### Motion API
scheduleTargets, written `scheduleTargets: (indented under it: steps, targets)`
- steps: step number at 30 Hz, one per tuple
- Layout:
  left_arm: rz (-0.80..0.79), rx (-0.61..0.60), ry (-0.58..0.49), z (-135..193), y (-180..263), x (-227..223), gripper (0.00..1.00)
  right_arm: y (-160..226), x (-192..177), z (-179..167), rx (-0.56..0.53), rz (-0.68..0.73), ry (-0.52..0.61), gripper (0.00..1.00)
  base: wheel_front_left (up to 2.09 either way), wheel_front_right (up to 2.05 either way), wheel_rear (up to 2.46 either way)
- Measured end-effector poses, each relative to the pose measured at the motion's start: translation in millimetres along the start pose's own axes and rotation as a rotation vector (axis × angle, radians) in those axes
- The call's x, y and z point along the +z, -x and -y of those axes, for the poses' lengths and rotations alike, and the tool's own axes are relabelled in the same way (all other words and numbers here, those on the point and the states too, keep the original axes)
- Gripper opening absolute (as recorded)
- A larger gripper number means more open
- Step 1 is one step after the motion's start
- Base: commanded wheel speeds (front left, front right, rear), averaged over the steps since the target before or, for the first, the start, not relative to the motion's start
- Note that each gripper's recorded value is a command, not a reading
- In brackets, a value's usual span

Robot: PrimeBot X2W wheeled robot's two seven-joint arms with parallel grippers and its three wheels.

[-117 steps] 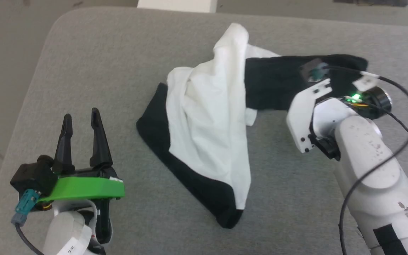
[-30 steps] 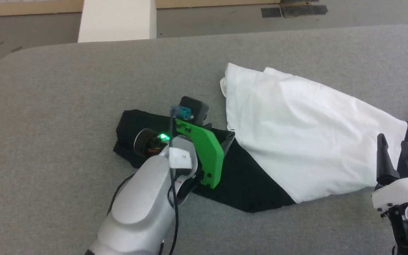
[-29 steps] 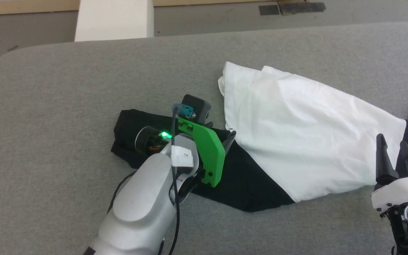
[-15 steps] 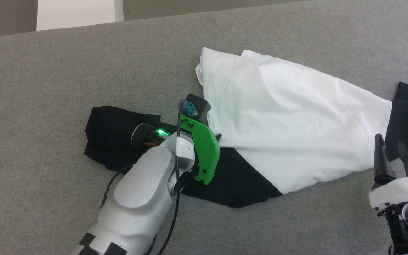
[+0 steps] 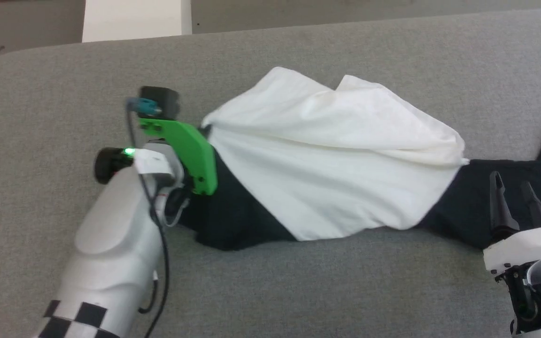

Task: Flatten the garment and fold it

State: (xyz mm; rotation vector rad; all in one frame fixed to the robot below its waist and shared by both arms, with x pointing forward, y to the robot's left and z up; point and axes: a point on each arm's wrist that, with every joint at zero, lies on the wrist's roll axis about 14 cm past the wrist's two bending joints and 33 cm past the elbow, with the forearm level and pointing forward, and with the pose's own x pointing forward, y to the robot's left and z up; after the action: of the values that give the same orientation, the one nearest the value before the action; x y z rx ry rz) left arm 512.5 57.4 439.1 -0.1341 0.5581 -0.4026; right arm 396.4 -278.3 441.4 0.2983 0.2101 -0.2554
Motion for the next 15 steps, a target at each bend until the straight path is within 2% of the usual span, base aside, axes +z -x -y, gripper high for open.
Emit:
scheduleTargets:
  steps: [4,5,6,10,15]
  targets:
    - [0.047,0.093,0.058,-32.6,11.6,13.4,0.00,-1.5,1.0,-7.1,0.020,-0.002,-0.002,1.00,0.00,0.00,0.00]
    - [0.057,0.098,0.074,-35.0,13.3,15.2,0.11,-1.6,1.4,-8.0,0.022,-0.001,-0.002,1.00,0.00,0.00,0.00]
    - [0.059,0.098,0.097,-36.0,15.5,14.8,1.00,-1.9,1.9,-9.6,0.027,0.001,-0.002,1.00,0.00,0.00,0.00]
    - [0.115,0.078,0.213,-33.3,22.7,23.5,1.00,-2.5,3.2,-15.6,0.043,0.003,0.004,1.00,0.00,0.00,0.00]
    - [0.330,0.092,0.295,-49.2,52.2,68.3,1.00,-2.5,8.5,-27.8,0.078,0.009,0.020,1.00,0.00,0.00,0.00]
